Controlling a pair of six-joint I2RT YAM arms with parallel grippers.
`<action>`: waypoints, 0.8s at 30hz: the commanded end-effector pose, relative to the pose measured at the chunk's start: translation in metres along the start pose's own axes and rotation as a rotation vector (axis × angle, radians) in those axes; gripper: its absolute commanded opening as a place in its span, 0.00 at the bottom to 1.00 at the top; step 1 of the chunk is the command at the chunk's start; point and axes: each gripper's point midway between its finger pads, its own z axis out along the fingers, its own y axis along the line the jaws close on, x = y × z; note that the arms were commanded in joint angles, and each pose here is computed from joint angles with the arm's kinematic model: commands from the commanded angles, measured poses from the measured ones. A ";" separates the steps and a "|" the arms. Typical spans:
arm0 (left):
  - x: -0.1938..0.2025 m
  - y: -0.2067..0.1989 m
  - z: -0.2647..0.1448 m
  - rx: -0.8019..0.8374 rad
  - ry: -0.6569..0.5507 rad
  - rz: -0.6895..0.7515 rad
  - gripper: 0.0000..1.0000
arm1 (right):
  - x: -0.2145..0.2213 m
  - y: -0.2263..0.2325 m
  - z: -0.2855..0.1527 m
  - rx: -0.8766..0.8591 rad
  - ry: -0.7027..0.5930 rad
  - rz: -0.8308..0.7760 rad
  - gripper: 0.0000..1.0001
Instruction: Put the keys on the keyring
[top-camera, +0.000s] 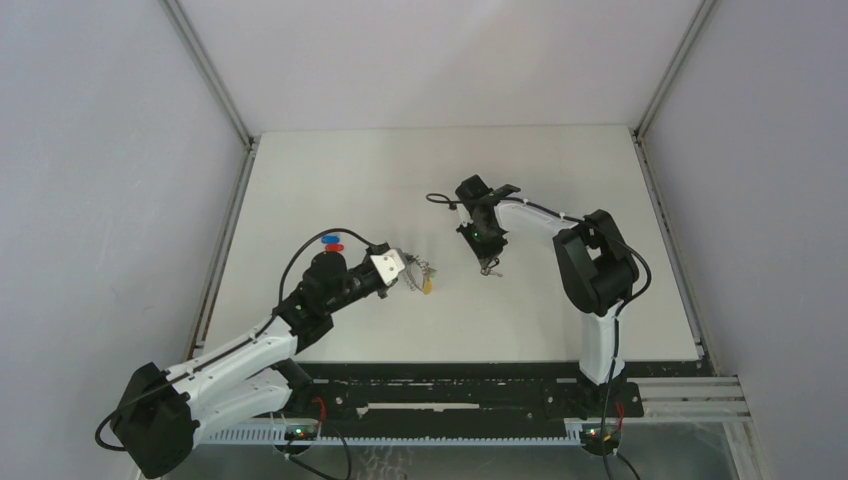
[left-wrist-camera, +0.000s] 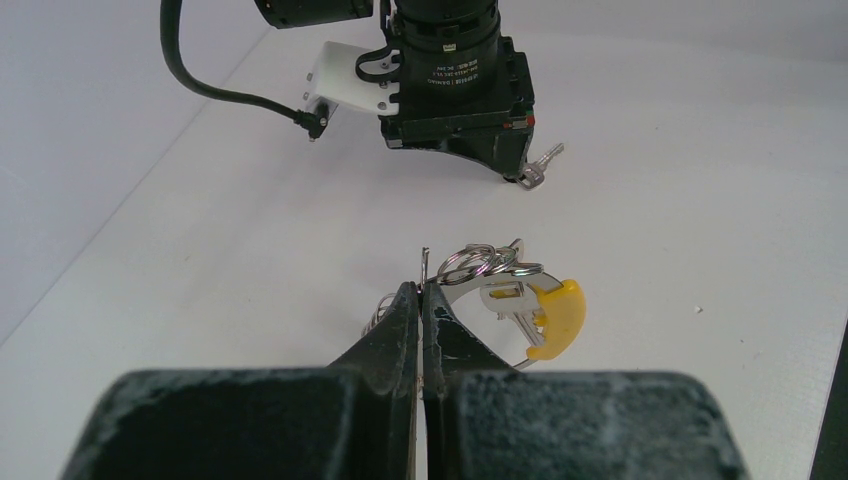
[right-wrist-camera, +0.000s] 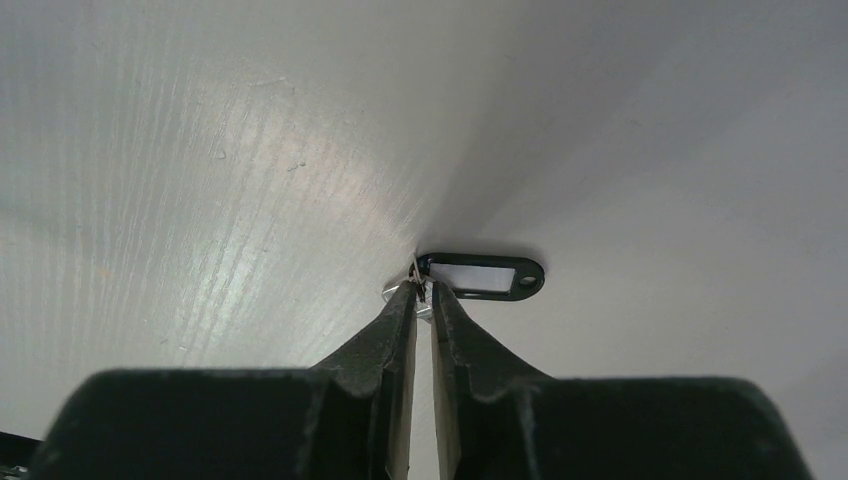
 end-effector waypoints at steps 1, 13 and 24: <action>-0.017 0.006 0.001 -0.020 -0.057 0.016 0.00 | -0.005 0.002 0.002 -0.012 -0.015 0.006 0.10; -0.017 0.006 0.001 -0.021 -0.056 0.017 0.00 | -0.003 0.003 -0.002 -0.018 -0.014 -0.005 0.00; -0.028 0.009 -0.004 -0.030 -0.089 0.031 0.00 | -0.003 0.015 -0.073 -0.076 -0.201 -0.137 0.00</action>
